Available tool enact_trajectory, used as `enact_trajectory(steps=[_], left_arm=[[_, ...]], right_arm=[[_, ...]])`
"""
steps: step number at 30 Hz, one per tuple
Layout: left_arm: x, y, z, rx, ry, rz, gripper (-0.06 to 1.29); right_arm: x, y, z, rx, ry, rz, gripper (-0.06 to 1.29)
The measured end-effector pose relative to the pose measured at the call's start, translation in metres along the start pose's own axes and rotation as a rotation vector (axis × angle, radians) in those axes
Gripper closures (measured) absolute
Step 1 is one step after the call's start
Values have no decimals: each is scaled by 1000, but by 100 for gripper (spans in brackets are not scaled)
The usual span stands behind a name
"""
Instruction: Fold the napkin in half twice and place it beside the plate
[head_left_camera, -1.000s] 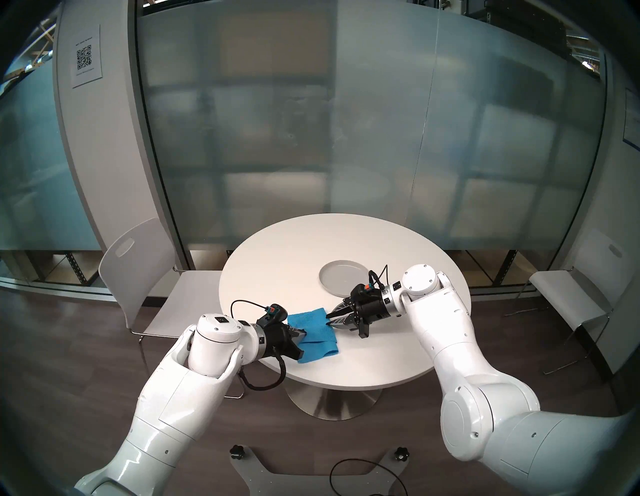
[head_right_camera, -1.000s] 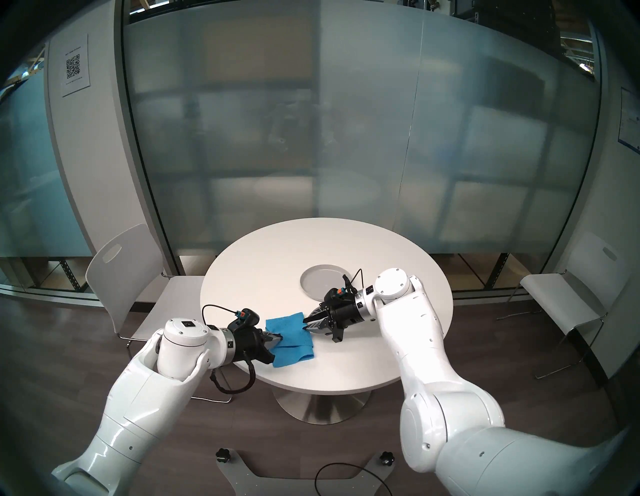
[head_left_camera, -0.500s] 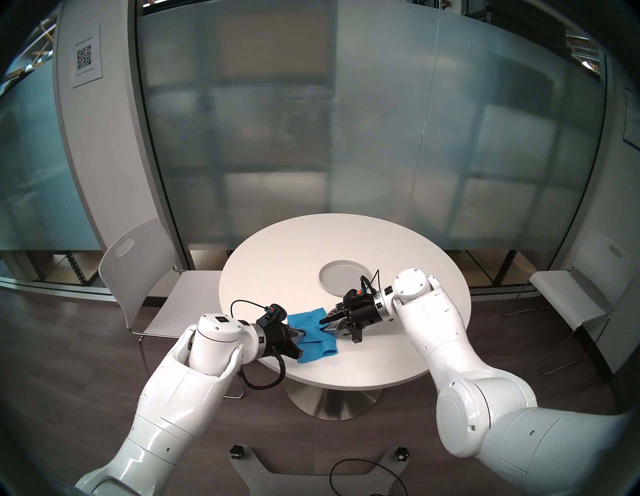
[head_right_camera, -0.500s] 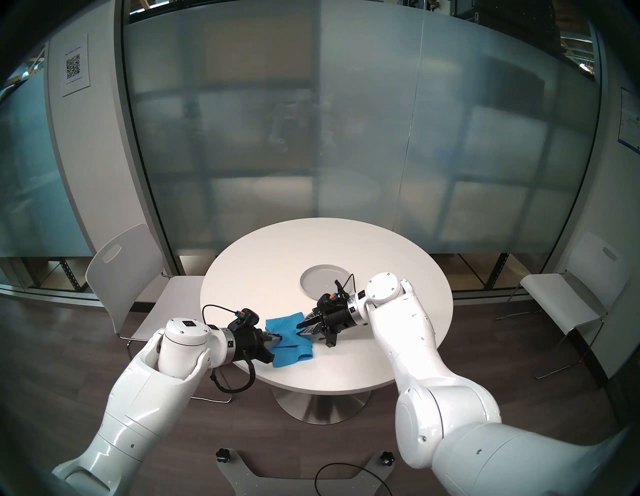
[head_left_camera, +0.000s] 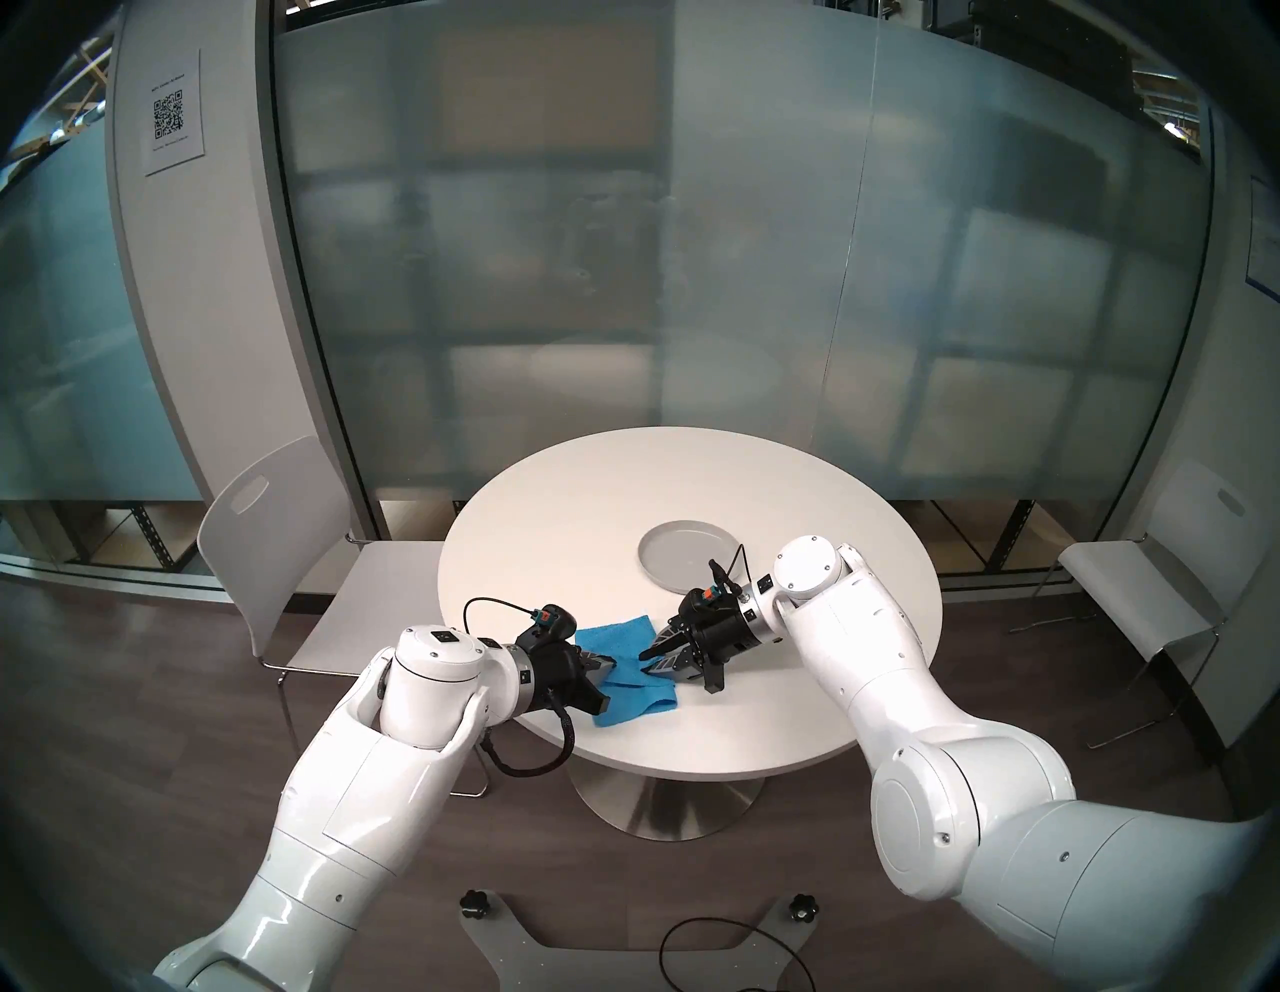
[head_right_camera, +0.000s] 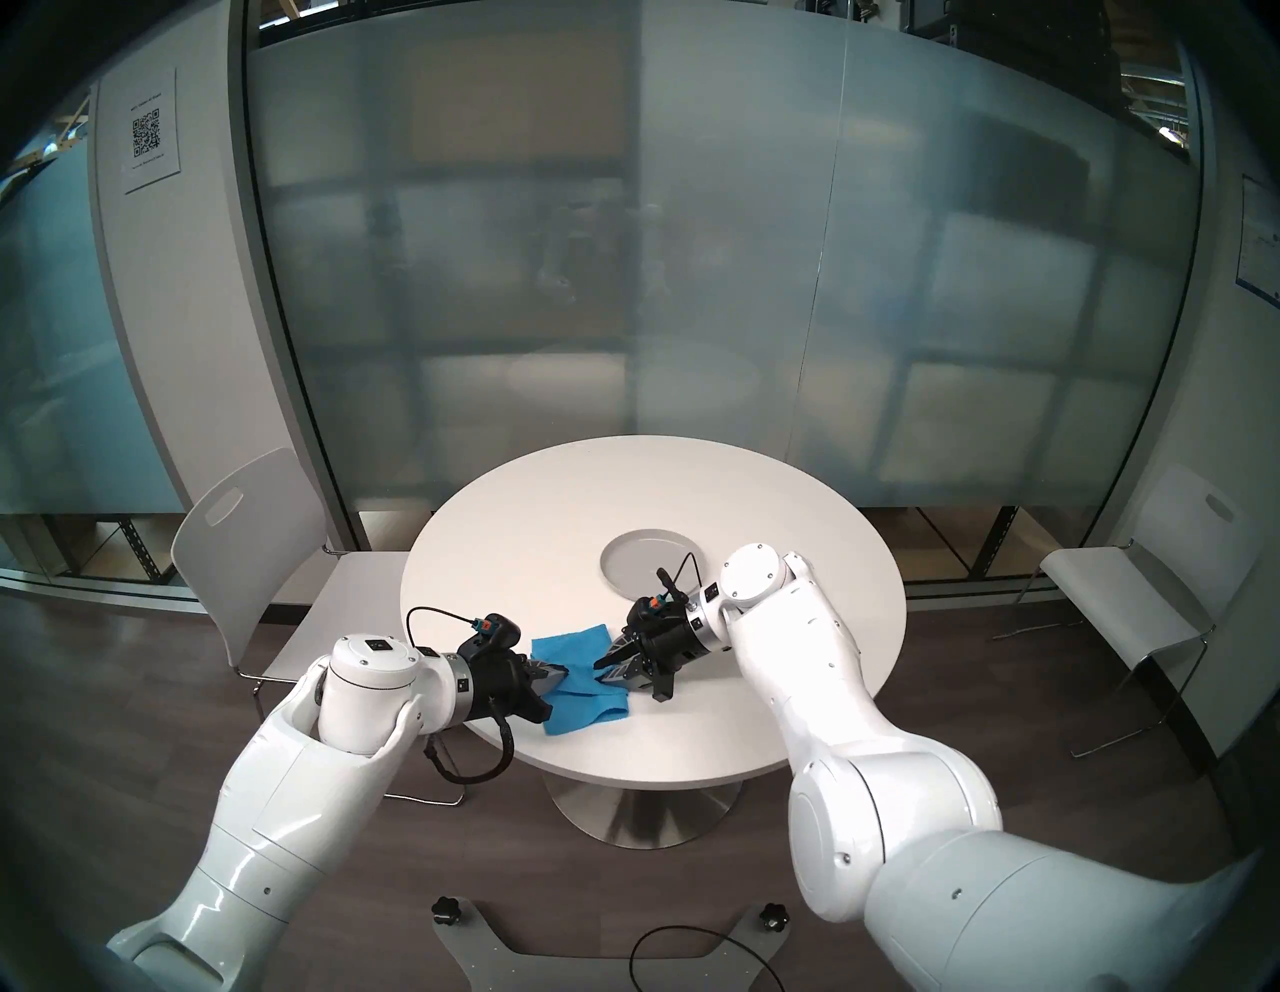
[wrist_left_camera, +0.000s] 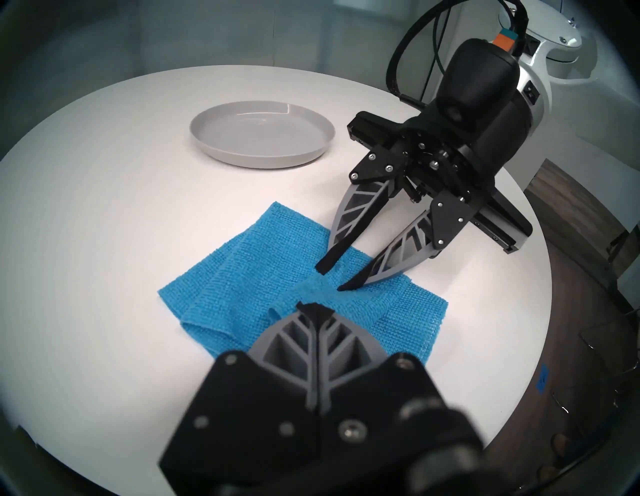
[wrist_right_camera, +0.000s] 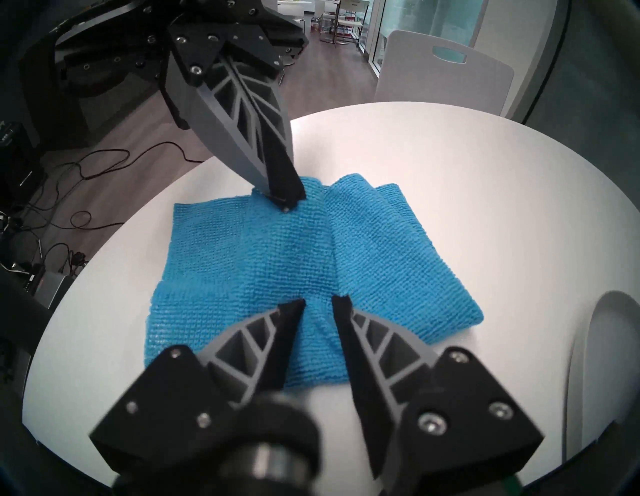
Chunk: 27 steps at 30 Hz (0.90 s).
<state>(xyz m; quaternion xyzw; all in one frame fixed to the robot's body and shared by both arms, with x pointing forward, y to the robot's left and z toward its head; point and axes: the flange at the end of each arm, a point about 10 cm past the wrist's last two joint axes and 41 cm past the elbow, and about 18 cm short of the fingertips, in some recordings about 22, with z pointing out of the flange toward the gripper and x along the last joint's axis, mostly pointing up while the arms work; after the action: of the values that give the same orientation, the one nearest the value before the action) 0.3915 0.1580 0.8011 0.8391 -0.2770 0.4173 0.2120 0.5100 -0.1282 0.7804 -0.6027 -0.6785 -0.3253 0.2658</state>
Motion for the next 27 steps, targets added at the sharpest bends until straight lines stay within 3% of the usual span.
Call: enact_trajectory(steps=[20,27], left_arm=[[25,-15,-39,55,75,2,124],[37,-22,-39,90,113,5,124]], right_arm=[[3,2,2,-5,-1,-22,77],[5,1,1,-11,3,-24,77]])
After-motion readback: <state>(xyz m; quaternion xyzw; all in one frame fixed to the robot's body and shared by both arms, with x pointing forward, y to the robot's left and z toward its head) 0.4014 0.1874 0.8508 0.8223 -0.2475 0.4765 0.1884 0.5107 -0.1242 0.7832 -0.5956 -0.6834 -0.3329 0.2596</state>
